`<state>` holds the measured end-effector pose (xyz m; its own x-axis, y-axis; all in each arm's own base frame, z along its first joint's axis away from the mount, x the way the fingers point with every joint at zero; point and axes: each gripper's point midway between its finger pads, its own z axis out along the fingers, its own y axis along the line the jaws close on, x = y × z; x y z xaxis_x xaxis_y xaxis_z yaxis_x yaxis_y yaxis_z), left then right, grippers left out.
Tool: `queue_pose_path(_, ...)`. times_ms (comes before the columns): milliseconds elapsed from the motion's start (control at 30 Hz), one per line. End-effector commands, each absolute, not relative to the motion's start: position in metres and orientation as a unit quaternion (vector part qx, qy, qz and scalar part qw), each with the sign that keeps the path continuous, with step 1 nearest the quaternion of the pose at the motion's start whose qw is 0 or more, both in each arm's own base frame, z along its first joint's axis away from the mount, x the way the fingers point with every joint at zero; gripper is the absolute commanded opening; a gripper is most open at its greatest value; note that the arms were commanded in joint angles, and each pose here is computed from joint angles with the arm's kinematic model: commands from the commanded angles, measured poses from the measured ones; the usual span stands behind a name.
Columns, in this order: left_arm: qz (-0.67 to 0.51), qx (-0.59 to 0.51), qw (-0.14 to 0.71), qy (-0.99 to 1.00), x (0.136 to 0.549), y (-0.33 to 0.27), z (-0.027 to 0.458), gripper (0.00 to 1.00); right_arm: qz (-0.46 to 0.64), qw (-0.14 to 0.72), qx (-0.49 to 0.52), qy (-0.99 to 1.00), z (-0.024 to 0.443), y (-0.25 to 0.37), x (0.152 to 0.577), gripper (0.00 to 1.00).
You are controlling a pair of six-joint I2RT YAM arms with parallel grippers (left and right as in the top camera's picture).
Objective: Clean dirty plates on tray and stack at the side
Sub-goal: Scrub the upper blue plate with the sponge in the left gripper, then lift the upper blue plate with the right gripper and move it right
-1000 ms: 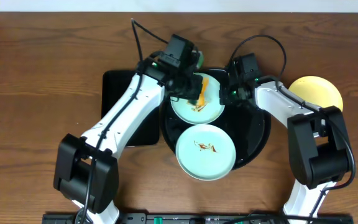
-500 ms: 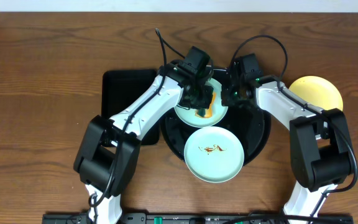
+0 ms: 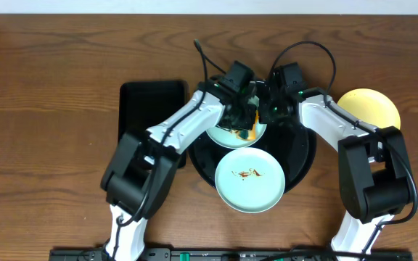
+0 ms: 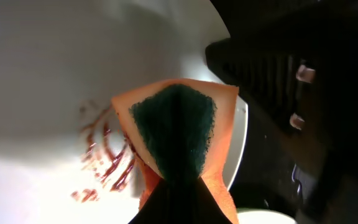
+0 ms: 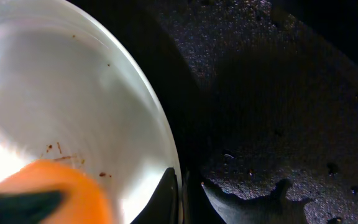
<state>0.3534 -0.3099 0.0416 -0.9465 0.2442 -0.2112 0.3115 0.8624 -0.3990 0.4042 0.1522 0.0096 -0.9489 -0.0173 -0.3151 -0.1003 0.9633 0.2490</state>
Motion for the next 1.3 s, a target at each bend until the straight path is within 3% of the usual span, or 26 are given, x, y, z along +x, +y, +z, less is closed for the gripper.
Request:
queue_pose_path(0,-0.222,0.136,0.061,0.964,0.35,-0.313,0.026,0.08,0.125,0.168,-0.027,0.977,0.019,0.152,0.404,0.01)
queue_pose_path(267,-0.153,0.118,0.072,0.978,0.363,-0.288,-0.003,0.08,0.123,0.161,-0.027,0.979,0.017,0.151,0.401,0.01)
queue_pose_path(800,-0.106,0.032,0.045,0.993,0.385,-0.207,-0.006,0.07,0.122,0.158,-0.026,0.98,0.017,0.151,0.399,0.01)
queue_pose_path(967,-0.109,0.033,0.059,0.992,0.389,-0.197,0.015,0.07,0.112,0.163,-0.024,0.98,0.017,0.147,0.401,0.01)
queue_pose_path(1267,-0.133,0.048,0.129,0.981,0.384,-0.19,0.105,0.07,0.095,0.192,-0.048,0.976,0.025,0.144,0.411,0.01)
